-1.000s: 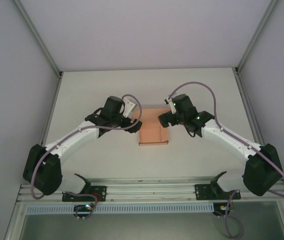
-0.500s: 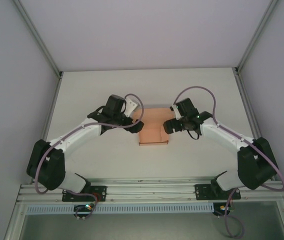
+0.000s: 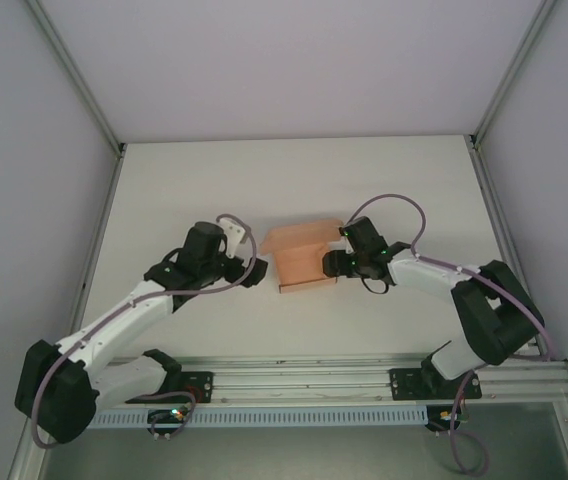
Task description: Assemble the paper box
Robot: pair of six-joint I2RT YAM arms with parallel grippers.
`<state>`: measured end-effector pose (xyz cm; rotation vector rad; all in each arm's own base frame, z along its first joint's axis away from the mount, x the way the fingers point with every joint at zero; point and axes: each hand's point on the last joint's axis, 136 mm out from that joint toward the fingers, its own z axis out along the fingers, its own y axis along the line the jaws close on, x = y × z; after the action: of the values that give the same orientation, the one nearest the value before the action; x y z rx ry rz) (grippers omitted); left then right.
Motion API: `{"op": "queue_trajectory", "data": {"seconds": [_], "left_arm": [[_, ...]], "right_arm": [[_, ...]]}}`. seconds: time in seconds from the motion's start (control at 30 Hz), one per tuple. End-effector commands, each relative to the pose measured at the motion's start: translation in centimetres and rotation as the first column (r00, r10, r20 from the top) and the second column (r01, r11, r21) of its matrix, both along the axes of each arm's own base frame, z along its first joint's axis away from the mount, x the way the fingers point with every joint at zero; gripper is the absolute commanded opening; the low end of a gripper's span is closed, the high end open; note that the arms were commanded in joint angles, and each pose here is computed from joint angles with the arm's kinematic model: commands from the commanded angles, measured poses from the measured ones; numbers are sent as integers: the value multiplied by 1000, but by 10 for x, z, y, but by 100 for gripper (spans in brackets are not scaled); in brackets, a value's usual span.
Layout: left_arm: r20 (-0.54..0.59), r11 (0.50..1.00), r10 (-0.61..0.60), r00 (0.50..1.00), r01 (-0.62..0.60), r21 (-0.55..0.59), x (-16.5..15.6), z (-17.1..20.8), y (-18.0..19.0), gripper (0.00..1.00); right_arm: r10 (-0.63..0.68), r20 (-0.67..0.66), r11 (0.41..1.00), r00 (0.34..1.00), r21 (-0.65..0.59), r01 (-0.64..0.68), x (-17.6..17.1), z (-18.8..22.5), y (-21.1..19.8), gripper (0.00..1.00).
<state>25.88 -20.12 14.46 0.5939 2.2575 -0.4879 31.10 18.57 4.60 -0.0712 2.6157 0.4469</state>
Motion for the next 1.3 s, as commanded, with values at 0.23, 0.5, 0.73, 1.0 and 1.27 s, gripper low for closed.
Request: {"op": "queue_trajectory", "data": {"seconds": [0.23, 0.5, 0.73, 1.0, 1.27], "left_arm": [[42, 996, 80, 996, -78, -34, -1, 9, 14, 100], [37, 994, 108, 993, -107, -33, 0, 8, 18, 100], [-9, 973, 222, 975, -223, -67, 9, 1, 34, 100], [-8, 934, 53, 999, -53, -355, 18, 22, -8, 100], [158, 888, -137, 978, 192, -417, 25, 77, -64, 100]], "right_arm": [[-51, -48, 999, 998, -20, 50, 1, -25, 6, 24], [-59, -44, 989, 997, -142, 52, -1, -42, -7, 0], [-33, 83, 999, 996, -34, 36, 11, -11, 11, 0], [126, 356, 910, 926, 330, -250, 7, 130, 71, 0], [282, 396, 799, 874, 408, -442, -26, 154, 109, 0]]}}
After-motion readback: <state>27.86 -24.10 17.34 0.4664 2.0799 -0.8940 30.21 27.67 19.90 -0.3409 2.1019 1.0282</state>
